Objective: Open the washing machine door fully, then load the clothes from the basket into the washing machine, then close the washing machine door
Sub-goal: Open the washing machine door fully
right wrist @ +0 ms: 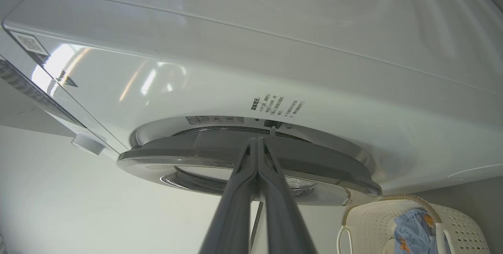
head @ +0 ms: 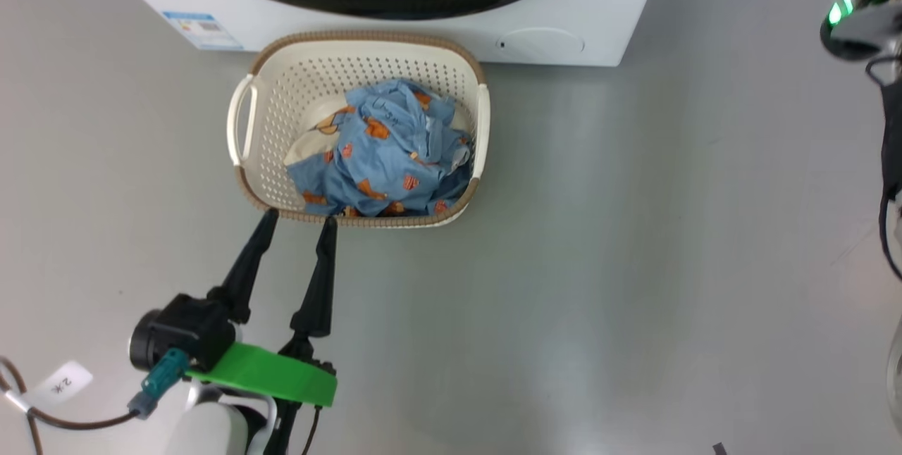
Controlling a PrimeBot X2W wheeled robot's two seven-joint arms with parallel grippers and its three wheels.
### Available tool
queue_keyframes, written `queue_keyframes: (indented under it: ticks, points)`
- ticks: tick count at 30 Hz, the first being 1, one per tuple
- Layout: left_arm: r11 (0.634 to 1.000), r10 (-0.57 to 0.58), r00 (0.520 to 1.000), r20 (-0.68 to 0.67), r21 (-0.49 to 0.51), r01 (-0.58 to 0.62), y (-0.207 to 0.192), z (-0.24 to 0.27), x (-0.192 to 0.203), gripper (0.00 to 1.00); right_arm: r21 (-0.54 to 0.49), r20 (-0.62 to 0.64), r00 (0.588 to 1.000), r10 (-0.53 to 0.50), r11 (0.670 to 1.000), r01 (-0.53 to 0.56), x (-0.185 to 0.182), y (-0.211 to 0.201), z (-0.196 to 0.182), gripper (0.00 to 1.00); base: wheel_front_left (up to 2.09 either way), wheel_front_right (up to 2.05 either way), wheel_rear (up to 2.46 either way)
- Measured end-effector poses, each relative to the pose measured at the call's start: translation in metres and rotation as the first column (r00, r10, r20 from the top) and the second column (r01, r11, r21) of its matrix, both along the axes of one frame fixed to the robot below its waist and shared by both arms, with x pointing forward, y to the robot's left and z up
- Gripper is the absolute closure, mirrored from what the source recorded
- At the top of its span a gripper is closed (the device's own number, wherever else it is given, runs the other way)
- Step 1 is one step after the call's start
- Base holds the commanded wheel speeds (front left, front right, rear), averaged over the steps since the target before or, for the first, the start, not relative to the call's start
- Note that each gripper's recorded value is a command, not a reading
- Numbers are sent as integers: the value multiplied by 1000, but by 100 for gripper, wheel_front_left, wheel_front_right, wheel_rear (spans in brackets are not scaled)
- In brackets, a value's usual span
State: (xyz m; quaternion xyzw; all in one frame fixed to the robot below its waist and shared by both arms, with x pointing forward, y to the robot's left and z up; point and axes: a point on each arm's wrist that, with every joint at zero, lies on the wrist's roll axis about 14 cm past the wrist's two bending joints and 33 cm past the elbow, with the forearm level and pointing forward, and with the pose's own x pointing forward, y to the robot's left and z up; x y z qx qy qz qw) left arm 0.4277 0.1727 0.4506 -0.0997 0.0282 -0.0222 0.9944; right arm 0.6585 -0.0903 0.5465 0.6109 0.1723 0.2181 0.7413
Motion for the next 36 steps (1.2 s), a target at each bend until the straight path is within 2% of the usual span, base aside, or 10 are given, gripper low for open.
queue_keyframes:
  ticks: [20, 36]
  points:
    - [1000, 12, 999, -36, -28, -13, -1, -16, 14, 0, -49, 2, 989, 147, 988, -147, 39, 68, -11, 100, 0, 0, 0]
    - [998, 21, 999, -44, -51, -23, 1, -20, 20, 0, -80, -12, 988, 156, 984, -157, 59, 90, -20, 100, 0, 0, 0]
